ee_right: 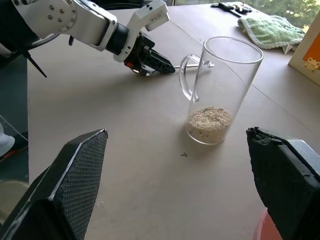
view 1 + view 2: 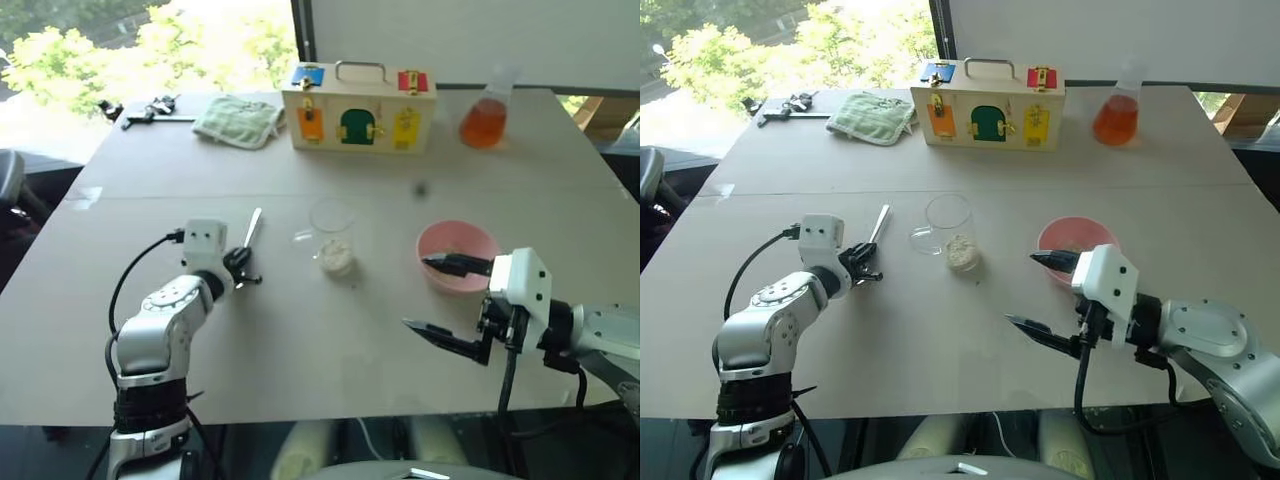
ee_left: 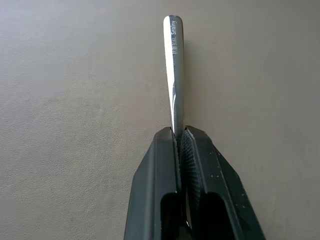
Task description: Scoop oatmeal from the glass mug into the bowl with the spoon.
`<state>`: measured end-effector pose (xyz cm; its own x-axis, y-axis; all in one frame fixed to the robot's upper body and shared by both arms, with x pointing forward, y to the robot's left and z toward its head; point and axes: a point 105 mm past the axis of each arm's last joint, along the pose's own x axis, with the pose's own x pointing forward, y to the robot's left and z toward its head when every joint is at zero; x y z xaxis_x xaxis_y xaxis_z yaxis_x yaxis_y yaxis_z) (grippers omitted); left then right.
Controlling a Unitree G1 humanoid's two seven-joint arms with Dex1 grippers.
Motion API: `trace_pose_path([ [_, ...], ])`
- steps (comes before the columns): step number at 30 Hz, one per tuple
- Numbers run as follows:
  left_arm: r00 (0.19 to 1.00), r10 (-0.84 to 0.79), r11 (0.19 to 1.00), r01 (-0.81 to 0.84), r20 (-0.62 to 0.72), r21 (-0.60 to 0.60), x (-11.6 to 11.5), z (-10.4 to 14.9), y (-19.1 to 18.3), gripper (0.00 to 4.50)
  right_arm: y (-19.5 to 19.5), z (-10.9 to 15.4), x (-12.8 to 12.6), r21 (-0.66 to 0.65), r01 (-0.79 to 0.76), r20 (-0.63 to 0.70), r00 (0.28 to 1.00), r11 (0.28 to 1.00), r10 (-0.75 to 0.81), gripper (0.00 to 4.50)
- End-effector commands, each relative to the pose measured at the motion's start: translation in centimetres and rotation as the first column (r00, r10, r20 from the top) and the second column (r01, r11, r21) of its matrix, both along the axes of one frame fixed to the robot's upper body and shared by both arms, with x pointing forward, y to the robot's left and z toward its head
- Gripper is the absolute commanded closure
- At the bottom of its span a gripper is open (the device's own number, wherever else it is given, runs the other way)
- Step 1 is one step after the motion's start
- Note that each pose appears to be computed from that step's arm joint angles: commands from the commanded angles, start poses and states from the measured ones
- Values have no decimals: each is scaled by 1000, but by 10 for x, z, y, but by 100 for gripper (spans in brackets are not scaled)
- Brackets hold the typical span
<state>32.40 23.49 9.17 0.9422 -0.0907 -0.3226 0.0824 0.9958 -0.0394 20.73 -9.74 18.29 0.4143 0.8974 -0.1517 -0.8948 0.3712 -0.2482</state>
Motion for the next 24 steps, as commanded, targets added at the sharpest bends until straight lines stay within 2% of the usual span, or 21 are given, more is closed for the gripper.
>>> trace_pose_path([
  [1, 996, 87, 995, -86, 19, -47, -20, -9, 11, 445, 2, 6, -2, 14, -15, 26, 1000, 1000, 15, 0],
  [4, 988, 120, 992, -116, 97, -42, -32, -3, 15, 445, 3, 6, -1, 20, -18, 23, 1000, 1000, 17, 0],
  [8, 953, 116, 988, -82, 281, -129, -50, 24, 10, 445, 4, 5, 1, 29, -26, 12, 1000, 999, 26, 0],
  [11, 936, -53, 998, 60, 348, -7, -75, 35, -3, 445, 3, 6, 4, 42, -27, 1, 1000, 999, 27, 0],
  [15, 930, -182, 981, 149, 319, 127, -117, 34, 6, 445, 0, 9, 10, 91, -21, -32, 999, 996, 24, 0],
  [17, 905, -264, 956, 200, 332, 215, -126, 39, 1, 445, 2, 9, 10, 107, -34, -51, 998, 994, 40, 0],
  [22, 781, -488, 869, 391, 390, 304, -132, 51, -40, 445, 7, 7, 11, 171, -54, -128, 989, 984, 76, 0],
  [24, 726, -545, 838, 457, 420, 297, -129, 56, -59, 445, 7, 7, 12, 194, -47, -157, 985, 980, 78, 0],
])
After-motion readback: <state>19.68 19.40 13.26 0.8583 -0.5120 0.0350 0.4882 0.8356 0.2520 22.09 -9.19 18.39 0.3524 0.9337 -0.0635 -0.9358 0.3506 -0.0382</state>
